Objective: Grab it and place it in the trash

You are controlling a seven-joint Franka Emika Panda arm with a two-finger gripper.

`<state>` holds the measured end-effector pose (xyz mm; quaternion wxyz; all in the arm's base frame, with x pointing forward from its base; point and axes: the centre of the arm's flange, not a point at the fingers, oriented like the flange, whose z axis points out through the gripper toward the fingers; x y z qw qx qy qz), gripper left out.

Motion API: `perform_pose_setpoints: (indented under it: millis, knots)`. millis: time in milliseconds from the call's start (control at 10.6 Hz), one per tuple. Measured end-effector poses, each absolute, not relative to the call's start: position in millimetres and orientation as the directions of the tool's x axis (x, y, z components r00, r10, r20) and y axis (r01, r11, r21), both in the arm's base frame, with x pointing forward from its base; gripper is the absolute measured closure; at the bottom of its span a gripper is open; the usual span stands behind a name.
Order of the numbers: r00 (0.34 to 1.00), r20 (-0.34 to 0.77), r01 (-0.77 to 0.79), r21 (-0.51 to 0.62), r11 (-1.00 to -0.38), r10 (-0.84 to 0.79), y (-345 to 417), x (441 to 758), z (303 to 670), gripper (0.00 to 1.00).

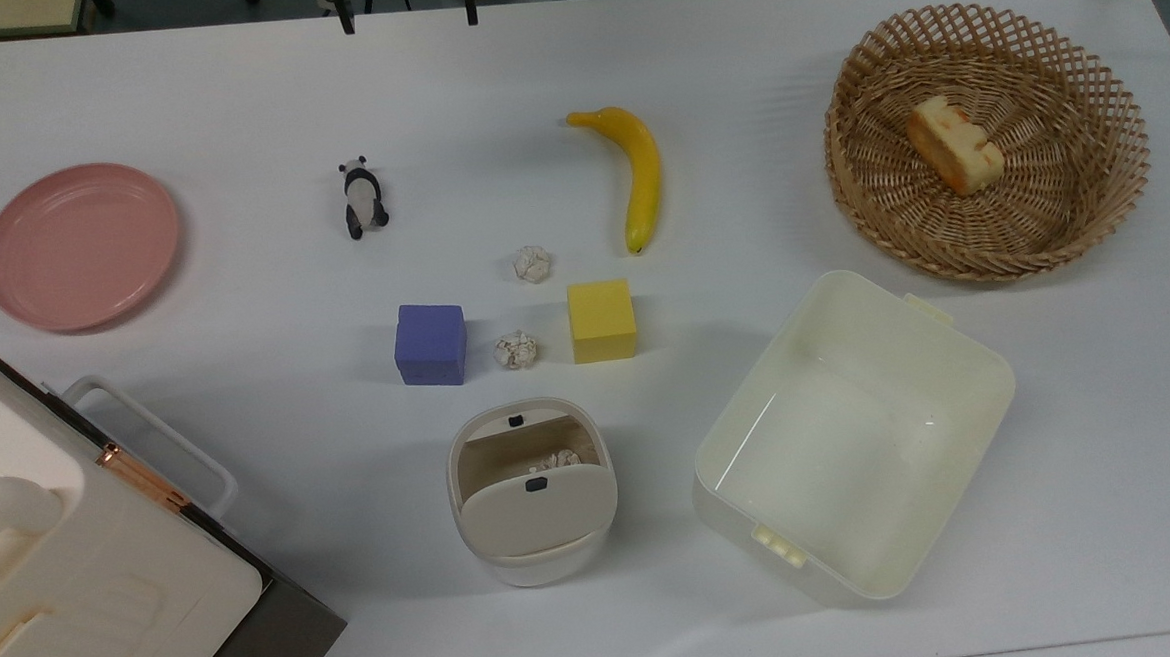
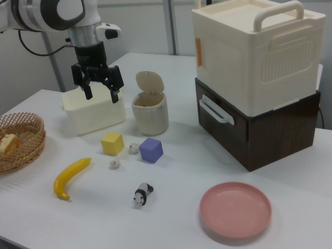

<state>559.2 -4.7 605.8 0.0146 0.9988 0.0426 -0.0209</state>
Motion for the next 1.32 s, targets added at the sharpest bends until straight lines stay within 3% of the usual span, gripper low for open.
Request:
perform_pose_setpoints:
  millis: [659,1319]
  knots:
    - [0.995,-0.056,0.078,-0.044,-0.996,0.080,6,561,596,0.00]
    - [0.997,-0.014,0.071,-0.039,-0.997,0.072,36,584,501,0.00]
